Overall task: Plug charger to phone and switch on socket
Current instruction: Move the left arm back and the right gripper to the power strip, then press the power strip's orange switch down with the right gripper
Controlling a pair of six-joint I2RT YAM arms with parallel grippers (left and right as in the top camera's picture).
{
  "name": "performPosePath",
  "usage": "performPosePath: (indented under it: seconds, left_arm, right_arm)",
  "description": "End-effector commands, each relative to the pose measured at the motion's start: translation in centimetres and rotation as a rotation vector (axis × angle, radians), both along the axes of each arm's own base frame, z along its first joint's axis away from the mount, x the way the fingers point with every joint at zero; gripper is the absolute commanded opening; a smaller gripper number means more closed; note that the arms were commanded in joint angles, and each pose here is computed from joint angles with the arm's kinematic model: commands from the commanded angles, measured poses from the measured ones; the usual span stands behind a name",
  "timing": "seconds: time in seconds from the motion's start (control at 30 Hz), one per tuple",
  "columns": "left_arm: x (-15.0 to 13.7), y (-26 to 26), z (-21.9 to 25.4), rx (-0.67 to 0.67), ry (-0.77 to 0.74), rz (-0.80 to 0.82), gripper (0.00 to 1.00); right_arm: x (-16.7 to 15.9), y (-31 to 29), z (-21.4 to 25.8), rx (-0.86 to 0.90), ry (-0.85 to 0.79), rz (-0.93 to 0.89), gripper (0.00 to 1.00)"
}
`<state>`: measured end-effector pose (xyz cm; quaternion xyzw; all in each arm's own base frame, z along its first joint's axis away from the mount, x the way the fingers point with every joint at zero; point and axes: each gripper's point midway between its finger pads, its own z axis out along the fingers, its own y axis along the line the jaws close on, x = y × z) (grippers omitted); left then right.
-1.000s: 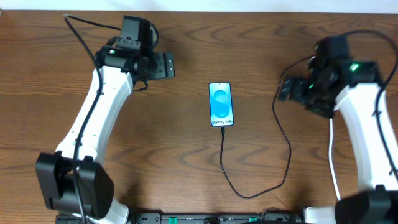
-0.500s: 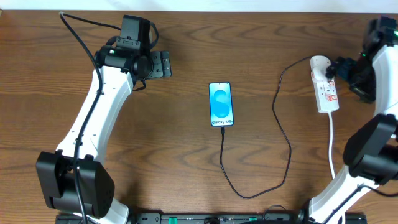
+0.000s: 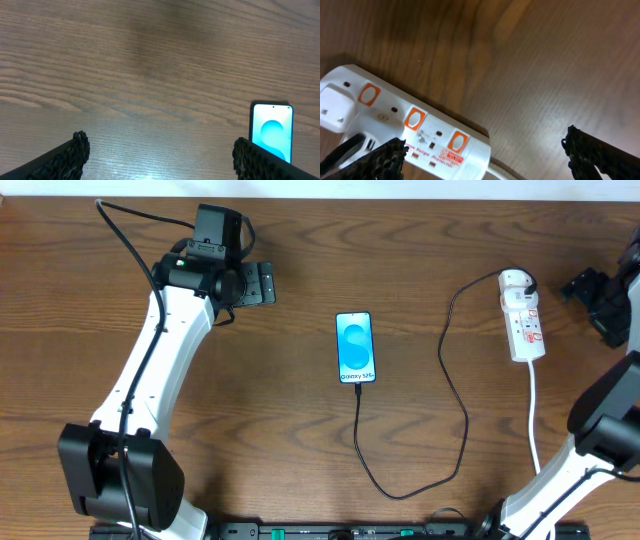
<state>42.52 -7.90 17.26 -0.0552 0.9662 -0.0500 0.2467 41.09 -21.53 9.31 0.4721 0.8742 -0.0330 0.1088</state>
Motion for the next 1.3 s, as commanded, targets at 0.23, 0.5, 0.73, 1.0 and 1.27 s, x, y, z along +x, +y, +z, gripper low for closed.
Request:
performPosePath:
  seconds: [0.23, 0.5, 0.73, 1.0, 1.27]
  left_arm:
    - [0.0, 0.1, -0.3, 0.022, 0.005, -0.007, 0.93]
    - [0.0, 0.1, -0.3, 0.022, 0.005, -0.007, 0.93]
    - [0.0, 0.1, -0.3, 0.022, 0.005, -0.007, 0.93]
    - [0.0, 0.1, -0.3, 0.022, 0.005, -0.007, 0.93]
    - [0.0, 0.1, -0.3, 0.022, 0.005, -0.007, 0.93]
  right_arm:
    - [2.2, 0.7, -4.3, 0.117, -0.031, -0.015, 0.99]
    - [2.5, 1.0, -6.2, 0.149, -0.017, -0.028, 0.99]
    - [1.7, 1.7, -9.0, 0.207, 0.041, -0.026, 0.99]
    - [1.9, 2.7, -9.5, 0.262, 0.031, -0.012, 0.99]
    - [1.3, 3.3, -9.4, 0.292, 0.052, -0.001, 0.99]
